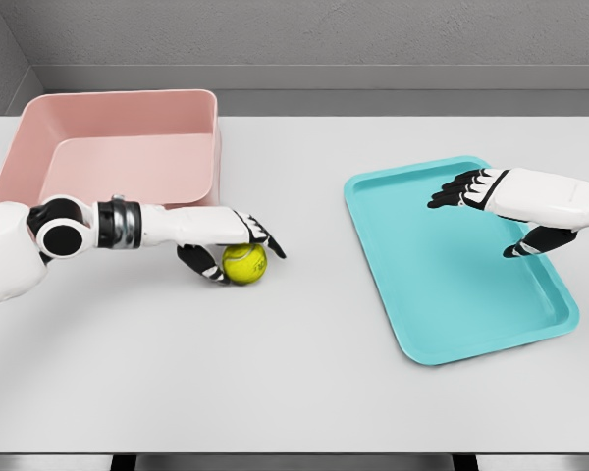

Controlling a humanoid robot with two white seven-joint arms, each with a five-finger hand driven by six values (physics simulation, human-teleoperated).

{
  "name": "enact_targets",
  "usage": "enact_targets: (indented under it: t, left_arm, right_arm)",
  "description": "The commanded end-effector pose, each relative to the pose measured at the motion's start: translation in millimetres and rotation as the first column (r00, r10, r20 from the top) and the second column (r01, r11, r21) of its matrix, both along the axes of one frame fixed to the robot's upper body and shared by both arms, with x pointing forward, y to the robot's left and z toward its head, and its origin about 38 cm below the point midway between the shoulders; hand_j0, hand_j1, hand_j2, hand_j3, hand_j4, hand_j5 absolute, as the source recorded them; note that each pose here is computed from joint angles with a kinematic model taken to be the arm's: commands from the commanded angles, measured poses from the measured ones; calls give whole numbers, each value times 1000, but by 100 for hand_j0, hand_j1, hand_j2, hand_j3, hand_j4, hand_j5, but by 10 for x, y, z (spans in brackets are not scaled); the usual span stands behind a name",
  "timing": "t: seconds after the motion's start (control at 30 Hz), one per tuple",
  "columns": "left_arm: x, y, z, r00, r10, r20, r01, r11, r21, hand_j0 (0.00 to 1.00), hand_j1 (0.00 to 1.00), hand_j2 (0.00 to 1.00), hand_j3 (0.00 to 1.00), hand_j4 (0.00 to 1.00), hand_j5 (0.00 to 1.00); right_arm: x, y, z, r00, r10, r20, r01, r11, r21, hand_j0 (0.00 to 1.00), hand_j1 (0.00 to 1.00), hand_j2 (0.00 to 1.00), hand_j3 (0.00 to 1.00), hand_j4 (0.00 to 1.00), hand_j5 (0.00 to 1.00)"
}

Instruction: Put the tennis from the blue tray into the pink basket with both arms

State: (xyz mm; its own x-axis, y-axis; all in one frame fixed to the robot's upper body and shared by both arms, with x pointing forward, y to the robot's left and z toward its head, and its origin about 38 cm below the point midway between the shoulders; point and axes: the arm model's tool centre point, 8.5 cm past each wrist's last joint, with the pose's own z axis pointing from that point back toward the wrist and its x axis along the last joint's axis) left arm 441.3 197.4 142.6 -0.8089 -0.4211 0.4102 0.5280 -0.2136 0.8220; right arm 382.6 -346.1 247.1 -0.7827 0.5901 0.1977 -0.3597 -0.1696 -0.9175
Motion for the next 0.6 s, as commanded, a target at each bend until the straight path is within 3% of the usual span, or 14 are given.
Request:
enact_targets:
  t: [0.0, 0.3, 0.57]
  left_arm:
    - [-11, -6, -17, 1000, 1, -8, -1, 1000, -3, 79, 79, 79, 79, 79, 79]
    - [-12, 6, -32, 1000, 2, -11, -2, 1000, 3, 63, 63, 63, 63, 63, 63]
    - [-7, 14, -24, 1000, 6, -8, -6, 1000, -1, 57, 57, 57, 57, 57, 57]
  right_arm:
    - [1, -2, 7, 1000, -3, -2, 3, 1000, 6, 100, 100, 100, 100, 100, 100]
    - [11, -5, -6, 1000, -6, -4, 6, 1000, 9, 100, 100, 100, 100, 100, 100]
    - [13, -9, -7, 1000, -8, -4, 8, 1000, 9, 100, 100, 100, 100, 100, 100]
